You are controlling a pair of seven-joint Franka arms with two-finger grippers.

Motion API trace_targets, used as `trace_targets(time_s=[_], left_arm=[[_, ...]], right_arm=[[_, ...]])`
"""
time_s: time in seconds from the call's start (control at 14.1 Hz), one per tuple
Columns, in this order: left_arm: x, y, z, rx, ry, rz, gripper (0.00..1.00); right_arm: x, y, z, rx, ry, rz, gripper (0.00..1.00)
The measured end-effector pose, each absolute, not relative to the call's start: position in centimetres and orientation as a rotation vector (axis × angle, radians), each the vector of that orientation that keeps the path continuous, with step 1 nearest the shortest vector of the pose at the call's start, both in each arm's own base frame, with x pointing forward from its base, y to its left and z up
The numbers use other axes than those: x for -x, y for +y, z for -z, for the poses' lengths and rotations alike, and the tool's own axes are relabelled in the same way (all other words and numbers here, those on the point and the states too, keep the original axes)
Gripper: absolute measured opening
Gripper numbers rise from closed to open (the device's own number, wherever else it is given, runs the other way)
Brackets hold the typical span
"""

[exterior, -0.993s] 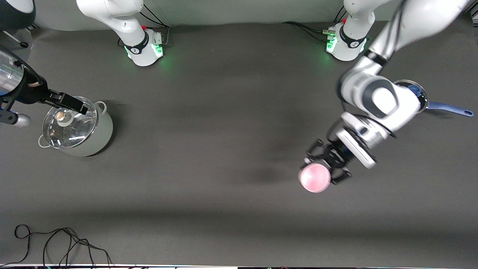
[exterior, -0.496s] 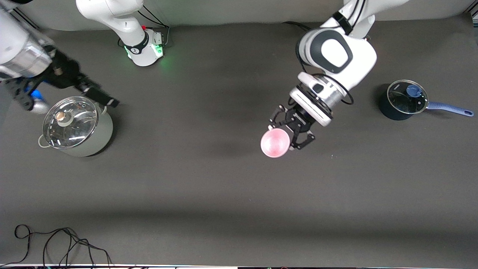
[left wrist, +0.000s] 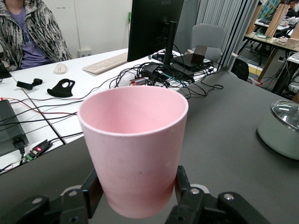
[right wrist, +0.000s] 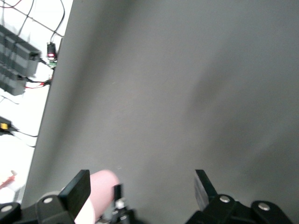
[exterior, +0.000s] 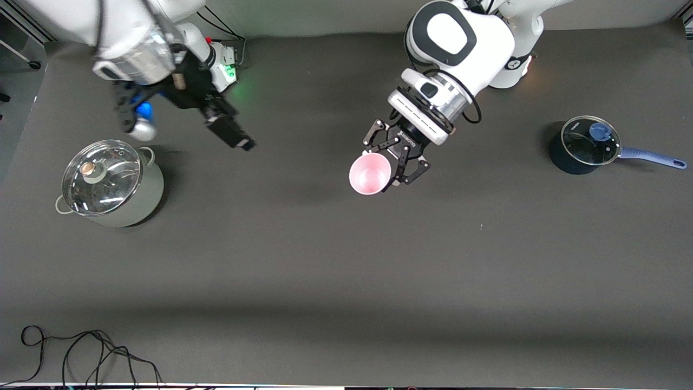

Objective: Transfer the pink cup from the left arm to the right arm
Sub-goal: 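Lift the pink cup with the left gripper toward the table middle, then reach the right gripper to the cup rim and close on it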

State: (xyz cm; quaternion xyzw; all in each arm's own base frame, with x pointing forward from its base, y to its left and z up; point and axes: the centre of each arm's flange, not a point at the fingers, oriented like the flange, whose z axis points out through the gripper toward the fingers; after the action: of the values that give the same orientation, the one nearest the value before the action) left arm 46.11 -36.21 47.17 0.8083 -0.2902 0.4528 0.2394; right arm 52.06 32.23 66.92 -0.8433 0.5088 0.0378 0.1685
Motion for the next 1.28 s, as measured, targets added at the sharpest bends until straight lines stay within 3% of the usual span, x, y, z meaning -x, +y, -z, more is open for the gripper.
trace_targets(time_s=[0.43,0.85,1.28], left_arm=[[-45.8,-36.4,-47.6,-2.212,-0.786,-1.248,0.66],[-45.8,-36.3,-47.6,-2.213,-0.785,-1.248,0.66],[-45.9,-36.3,-47.6,-2.214,-0.784,-1.247,0.66]], right_arm=[[-50.9,39.4,-67.8,2.278,1.501,-0.124,0.99],[-49.5,46.0,-65.1,2.407,1.355,-0.071,0.99],[-51.9,47.5,-60.6,2.455,1.349,-0.071,0.99]])
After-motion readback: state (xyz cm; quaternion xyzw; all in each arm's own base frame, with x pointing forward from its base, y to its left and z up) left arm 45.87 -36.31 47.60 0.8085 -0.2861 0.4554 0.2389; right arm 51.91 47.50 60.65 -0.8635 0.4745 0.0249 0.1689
